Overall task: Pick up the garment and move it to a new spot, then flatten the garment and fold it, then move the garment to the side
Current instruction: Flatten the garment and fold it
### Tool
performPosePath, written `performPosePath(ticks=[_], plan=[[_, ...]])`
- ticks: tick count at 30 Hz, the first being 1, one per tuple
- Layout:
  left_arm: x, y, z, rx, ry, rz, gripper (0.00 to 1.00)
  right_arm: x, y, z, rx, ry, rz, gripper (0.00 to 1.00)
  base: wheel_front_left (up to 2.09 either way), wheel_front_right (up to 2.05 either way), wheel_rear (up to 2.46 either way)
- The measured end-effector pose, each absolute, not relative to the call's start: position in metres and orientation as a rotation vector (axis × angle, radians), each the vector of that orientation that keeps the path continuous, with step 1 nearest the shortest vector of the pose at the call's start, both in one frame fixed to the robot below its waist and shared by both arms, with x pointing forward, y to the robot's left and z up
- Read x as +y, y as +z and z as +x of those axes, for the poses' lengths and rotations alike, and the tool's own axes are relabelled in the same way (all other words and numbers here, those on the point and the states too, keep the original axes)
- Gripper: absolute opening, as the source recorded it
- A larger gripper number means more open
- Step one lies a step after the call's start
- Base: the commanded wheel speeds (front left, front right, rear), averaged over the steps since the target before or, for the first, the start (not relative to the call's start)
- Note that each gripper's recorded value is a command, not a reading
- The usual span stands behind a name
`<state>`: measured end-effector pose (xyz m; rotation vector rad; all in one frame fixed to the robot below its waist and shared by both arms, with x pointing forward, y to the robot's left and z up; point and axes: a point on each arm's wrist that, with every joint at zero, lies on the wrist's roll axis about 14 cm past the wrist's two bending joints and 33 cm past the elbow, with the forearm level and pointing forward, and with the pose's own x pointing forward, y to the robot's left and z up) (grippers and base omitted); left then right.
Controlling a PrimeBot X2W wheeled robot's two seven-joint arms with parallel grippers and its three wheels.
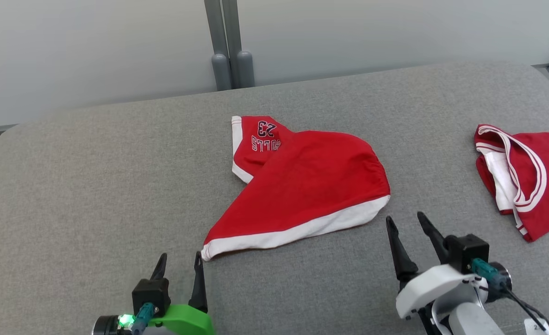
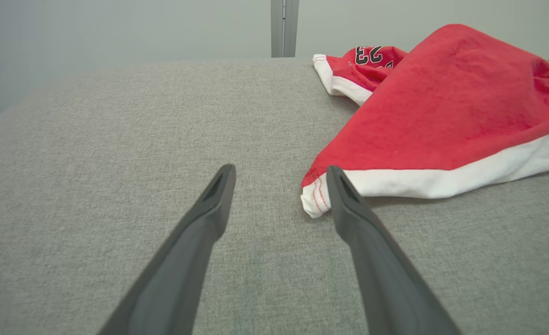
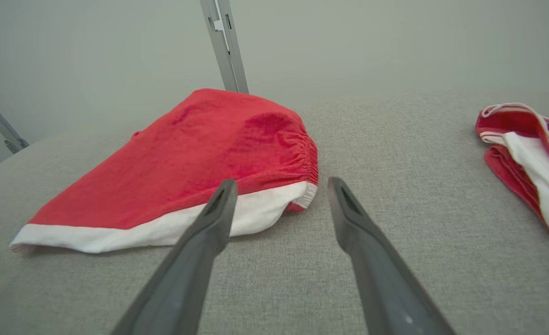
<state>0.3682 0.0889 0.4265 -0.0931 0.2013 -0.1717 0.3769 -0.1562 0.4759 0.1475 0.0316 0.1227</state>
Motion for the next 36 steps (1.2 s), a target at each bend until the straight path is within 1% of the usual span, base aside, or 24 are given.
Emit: performPosePath(ticks=[5, 11, 19, 23, 32, 34, 36], plan=[[0.091, 0.428, 0.359, 0.195, -0.165, -0.099, 1.0, -0.16, 0.465, 0.362, 0.061, 0.103, 0.165, 1.0, 0.0, 0.0, 0.0], [0.089, 0.43, 0.36, 0.188, -0.172, -0.103, 1.0, -0.162, 0.465, 0.362, 0.06, 0.097, 0.163, 1.0, 0.0, 0.0, 0.0], [0.073, 0.418, 0.373, 0.235, -0.215, -0.144, 1.0, -0.164, 0.466, 0.377, 0.058, 0.094, 0.168, 1.0, 0.0, 0.0, 0.0], [0.066, 0.393, 0.376, 0.319, -0.228, -0.148, 1.0, -0.168, 0.459, 0.384, 0.077, 0.083, 0.16, 1.0, 0.0, 0.0, 0.0], [0.055, 0.37, 0.383, 0.398, -0.252, -0.198, 0.99, -0.189, 0.446, 0.389, 0.111, 0.02, 0.143, 1.0, 0.0, 0.0, 0.0], [0.055, 0.369, 0.383, 0.402, -0.255, -0.197, 0.65, -0.193, 0.445, 0.392, 0.113, 0.01, 0.138, 1.0, 0.0, 0.0, 0.0], [0.056, 0.37, 0.385, 0.396, -0.253, -0.187, 0.54, -0.194, 0.446, 0.395, 0.111, 0.008, 0.134, 1.0, 0.0, 0.0, 0.0]])
